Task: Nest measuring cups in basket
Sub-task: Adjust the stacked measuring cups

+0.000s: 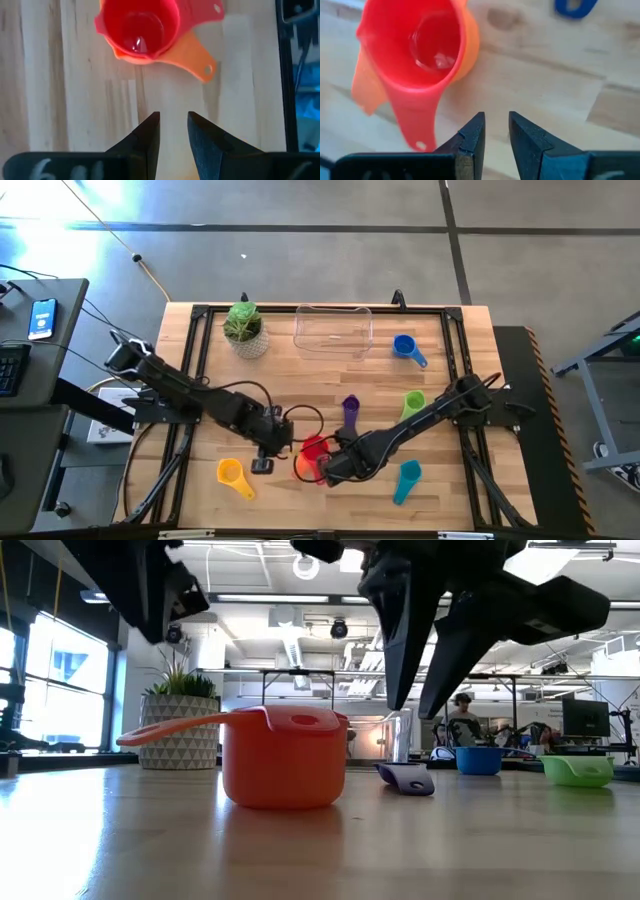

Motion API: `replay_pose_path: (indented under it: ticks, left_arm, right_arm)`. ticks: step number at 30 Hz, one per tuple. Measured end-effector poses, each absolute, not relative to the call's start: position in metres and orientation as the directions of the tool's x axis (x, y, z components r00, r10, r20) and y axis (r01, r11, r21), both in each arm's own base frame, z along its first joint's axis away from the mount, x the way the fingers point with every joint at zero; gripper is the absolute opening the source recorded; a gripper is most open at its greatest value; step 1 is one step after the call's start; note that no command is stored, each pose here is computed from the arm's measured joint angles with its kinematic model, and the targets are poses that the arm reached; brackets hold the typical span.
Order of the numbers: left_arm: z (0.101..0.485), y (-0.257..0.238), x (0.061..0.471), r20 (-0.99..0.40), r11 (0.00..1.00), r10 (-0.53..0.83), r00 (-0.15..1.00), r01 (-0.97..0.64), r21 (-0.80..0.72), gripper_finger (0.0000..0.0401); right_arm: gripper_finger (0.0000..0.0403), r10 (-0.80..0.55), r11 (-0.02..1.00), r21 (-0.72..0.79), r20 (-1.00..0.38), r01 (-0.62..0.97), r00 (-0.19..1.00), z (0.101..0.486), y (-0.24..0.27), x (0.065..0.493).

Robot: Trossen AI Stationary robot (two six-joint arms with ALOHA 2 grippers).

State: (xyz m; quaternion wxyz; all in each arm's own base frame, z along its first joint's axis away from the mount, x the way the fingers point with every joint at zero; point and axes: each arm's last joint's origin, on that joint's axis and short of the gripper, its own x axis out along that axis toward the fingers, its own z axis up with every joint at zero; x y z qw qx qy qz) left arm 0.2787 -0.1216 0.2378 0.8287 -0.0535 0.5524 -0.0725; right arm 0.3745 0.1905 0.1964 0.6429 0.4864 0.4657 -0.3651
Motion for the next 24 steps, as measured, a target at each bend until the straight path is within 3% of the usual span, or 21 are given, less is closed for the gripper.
replay_pose_path:
  ticks: [6, 24]
  left_arm:
    - [0.211, -0.134, 0.287, -0.939, 0.986, -0.157, 0.306, -0.002, -0.165, 0.0090]
    - [0.160, -0.157, 0.307, -0.948, 0.988, -0.154, 0.280, 0.026, -0.153, 0.0090]
  right_arm:
    - [0.0078, 0.004, 0.280, 0.347, -0.933, 0.895, 0.360, 0.198, 0.203, 0.374]
    - [0.0078, -0.098, 0.245, 0.386, -0.903, 0.889, 0.419, 0.185, 0.218, 0.371]
